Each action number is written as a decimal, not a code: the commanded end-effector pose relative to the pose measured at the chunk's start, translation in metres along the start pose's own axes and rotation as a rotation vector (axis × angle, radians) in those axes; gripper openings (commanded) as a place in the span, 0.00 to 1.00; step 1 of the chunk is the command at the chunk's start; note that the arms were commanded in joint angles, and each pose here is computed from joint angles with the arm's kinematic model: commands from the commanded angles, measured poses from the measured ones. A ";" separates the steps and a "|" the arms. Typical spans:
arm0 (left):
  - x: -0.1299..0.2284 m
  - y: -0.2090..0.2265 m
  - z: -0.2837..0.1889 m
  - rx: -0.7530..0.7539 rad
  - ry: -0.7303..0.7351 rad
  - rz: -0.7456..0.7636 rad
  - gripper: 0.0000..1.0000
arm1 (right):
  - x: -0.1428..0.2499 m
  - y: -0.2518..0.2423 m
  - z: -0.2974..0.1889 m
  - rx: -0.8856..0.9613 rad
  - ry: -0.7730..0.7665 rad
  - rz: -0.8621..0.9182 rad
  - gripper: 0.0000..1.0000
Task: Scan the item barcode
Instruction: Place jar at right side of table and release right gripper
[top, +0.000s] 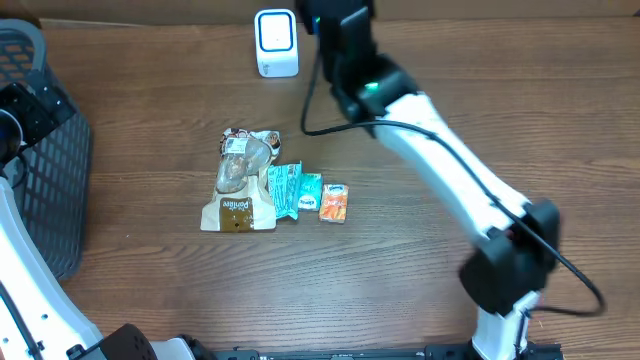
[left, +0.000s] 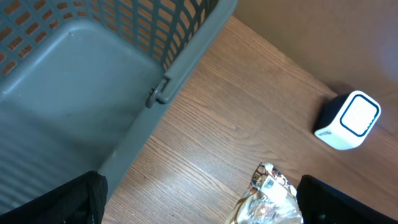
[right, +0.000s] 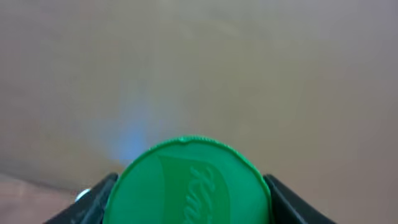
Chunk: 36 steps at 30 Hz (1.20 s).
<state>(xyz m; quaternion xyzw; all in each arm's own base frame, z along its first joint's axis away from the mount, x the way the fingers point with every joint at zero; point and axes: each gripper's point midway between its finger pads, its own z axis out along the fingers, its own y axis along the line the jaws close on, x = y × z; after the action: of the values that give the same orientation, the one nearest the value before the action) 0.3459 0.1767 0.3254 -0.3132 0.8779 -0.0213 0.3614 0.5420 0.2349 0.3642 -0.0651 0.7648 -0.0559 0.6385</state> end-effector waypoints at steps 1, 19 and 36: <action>-0.002 -0.001 -0.002 -0.001 -0.008 0.022 1.00 | 0.024 -0.058 -0.010 0.080 0.160 0.359 0.14; -0.002 -0.001 -0.002 -0.001 -0.008 0.022 1.00 | 0.250 -0.164 -0.071 0.127 1.046 0.530 0.15; -0.002 -0.001 -0.002 -0.001 -0.008 0.022 0.99 | 0.346 -0.194 -0.063 0.354 0.995 0.404 0.21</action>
<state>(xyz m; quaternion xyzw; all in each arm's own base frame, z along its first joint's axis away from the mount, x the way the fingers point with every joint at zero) 0.3457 0.1765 0.3251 -0.3133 0.8782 -0.0216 0.3608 0.4288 -0.0068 0.0654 0.2178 0.9552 -0.0686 0.1884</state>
